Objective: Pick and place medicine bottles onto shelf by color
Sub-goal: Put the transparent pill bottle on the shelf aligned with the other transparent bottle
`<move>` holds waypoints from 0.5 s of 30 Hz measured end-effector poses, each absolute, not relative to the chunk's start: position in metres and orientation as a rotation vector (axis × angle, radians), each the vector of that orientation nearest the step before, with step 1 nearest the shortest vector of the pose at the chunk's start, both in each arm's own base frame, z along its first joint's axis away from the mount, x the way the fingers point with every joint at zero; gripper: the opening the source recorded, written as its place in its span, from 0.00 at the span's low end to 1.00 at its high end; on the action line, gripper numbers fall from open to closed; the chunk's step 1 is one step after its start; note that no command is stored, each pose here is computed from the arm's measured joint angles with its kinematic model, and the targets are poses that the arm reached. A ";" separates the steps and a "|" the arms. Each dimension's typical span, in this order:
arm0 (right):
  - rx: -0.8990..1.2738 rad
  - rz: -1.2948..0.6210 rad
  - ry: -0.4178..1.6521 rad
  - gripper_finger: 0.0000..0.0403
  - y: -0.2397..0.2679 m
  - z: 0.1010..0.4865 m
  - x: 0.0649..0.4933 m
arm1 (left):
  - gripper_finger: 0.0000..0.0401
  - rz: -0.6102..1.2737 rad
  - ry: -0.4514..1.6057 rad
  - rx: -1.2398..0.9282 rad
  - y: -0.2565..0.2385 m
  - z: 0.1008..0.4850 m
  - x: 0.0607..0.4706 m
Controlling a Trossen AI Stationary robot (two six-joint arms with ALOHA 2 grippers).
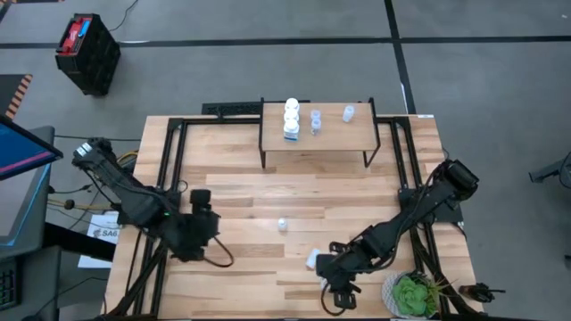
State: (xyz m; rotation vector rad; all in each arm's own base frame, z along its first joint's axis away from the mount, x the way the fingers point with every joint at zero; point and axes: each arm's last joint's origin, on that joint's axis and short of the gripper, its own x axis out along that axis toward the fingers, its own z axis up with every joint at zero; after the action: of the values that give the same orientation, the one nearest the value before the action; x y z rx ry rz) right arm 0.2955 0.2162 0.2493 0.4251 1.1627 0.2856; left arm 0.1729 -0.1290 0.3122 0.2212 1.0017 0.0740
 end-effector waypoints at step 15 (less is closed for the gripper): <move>0.260 0.088 1.156 0.33 0.211 0.282 0.290 | 0.48 0.168 0.676 0.138 -0.108 0.351 0.131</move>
State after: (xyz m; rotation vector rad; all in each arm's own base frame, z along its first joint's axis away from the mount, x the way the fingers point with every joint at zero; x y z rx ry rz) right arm 0.2900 0.2110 0.2819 0.2602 1.1558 0.0876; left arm 0.1308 -0.1075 0.3515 0.1380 0.6759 0.1677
